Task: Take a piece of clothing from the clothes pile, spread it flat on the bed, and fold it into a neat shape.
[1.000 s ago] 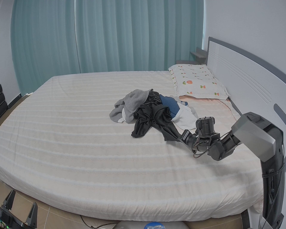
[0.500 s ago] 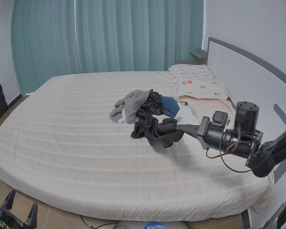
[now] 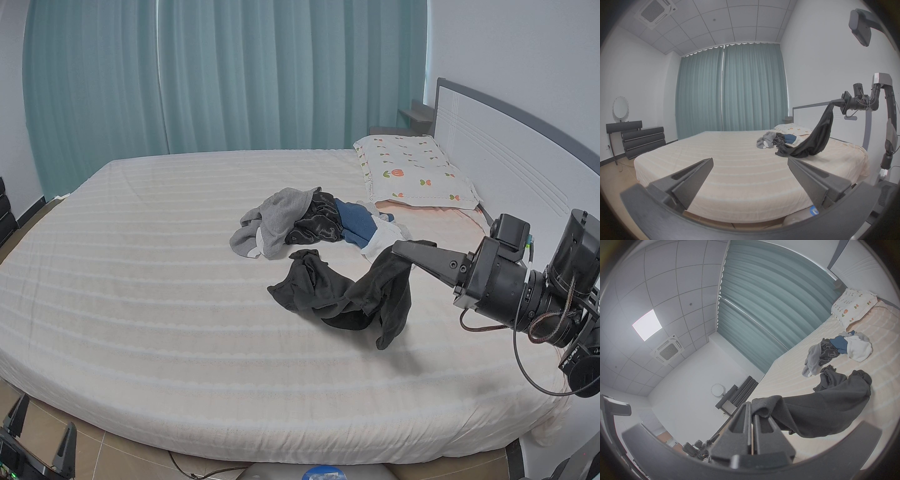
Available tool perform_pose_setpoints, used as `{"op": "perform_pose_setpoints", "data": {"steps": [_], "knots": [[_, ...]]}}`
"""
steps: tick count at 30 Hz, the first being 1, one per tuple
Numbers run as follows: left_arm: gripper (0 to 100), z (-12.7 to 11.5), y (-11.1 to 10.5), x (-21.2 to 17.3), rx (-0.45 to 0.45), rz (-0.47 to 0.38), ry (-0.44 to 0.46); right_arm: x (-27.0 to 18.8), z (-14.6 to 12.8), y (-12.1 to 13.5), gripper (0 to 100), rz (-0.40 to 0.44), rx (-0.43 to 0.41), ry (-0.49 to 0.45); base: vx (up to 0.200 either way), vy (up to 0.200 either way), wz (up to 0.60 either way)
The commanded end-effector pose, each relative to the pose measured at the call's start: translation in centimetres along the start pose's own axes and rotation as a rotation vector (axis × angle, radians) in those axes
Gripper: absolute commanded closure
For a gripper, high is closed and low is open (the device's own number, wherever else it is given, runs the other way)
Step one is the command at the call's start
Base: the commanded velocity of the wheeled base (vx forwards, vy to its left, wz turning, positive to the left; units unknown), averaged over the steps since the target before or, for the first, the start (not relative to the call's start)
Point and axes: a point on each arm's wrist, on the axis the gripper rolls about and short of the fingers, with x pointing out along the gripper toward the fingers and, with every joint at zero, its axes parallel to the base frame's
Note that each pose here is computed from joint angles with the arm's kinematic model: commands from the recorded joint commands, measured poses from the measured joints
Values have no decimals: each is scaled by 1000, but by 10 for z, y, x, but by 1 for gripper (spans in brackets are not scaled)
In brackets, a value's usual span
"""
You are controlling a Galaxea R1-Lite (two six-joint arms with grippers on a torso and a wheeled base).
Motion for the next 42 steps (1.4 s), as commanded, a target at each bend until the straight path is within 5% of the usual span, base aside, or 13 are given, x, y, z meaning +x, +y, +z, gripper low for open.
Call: {"op": "perform_pose_setpoints", "data": {"steps": [1, 4, 5, 14, 18, 21, 28, 33, 42], "knots": [[0, 71, 1, 9, -119, -24, -63, 1, -2, -1, 100, -30, -6, -23, 0, 0, 0], [0, 62, 0, 18, -28, -94, 32, 1, 0, 0, 100, -30, -16, -30, 0, 0, 0], [0, 61, 0, 33, -2, -126, 136, 0, 1, 0, 100, -30, -26, -36, 0, 0, 0], [0, 48, -3, 125, -53, -239, 497, -1, 12, -4, 100, -40, -42, -76, 0, 0, 0], [0, 28, -23, 173, -40, -372, 614, 1, 17, -10, 100, -49, -47, -101, 0, 0, 0], [0, 12, -44, 204, -33, -428, 654, 0, 21, -12, 100, -47, -54, -120, 0, 0, 0], [0, -29, -104, 271, -14, -390, 679, 9, 13, -25, 100, -73, -36, -90, 0, 0, 0], [0, -57, -138, 297, -13, -437, 684, 14, 12, -28, 100, -66, -48, -110, 0, 0, 0], [0, -94, -163, 332, -6, -419, 695, 21, 20, -21, 100, -12, -82, -158, 0, 0, 0]]}}
